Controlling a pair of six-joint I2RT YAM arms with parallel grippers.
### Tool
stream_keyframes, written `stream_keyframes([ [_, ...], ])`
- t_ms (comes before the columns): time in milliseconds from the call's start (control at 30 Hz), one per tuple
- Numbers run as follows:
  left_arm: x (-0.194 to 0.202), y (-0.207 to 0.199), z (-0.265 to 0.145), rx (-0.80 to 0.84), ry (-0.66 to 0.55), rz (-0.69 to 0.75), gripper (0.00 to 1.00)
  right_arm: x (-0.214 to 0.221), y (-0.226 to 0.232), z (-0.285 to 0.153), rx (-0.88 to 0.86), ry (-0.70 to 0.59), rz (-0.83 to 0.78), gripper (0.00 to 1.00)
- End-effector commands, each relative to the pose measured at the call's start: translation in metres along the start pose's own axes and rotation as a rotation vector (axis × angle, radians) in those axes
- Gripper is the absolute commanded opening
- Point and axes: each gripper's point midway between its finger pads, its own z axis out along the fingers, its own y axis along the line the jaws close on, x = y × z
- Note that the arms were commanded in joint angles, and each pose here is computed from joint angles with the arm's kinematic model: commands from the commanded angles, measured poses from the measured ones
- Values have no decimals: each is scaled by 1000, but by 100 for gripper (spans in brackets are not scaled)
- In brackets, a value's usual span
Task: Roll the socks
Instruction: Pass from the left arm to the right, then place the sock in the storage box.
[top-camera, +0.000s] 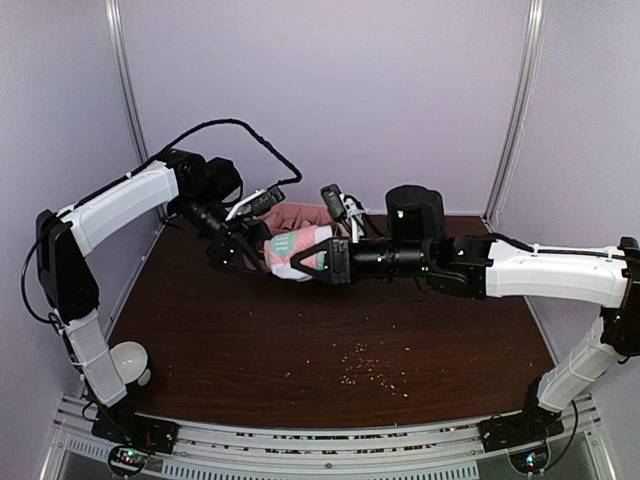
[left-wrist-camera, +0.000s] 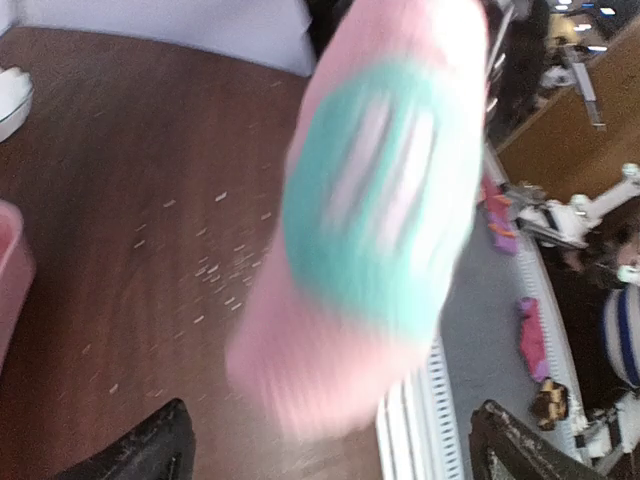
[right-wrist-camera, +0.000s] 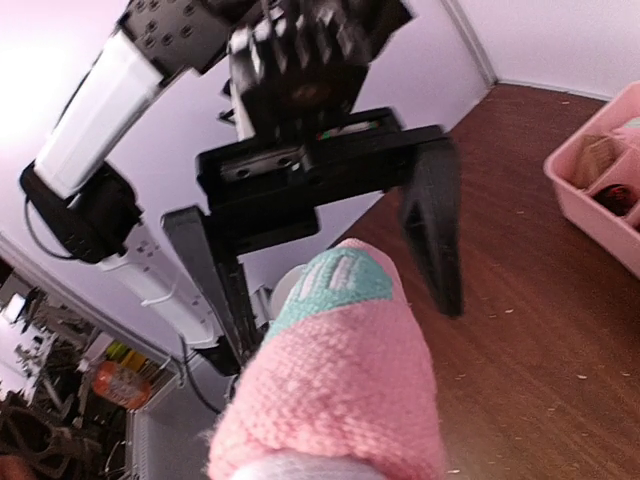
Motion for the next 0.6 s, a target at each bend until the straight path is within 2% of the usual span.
stream_keyframes([
  [0,19,78,-59,-493,90,-32,98,-25,-69,-34,338,30,13,0],
  [100,40,103,-97,-677,98,-71,98,-31,-101,-42,487,74,11,0],
  [267,73,122,-131,-773,76,-157,98,-46,-160,-46,725,93,53,0],
  [333,87,129,-141,-825,77,-193,98,-47,-175,-30,687,82,132,0],
  [433,97,131,-156,-919,72,-192,98,-45,-173,12,457,143,243,0],
  [467,99,132,-161,-949,70,-185,98,-33,-195,16,512,179,296,0],
  [567,105,129,-166,-993,74,-181,98,-28,-231,13,688,227,276,0],
])
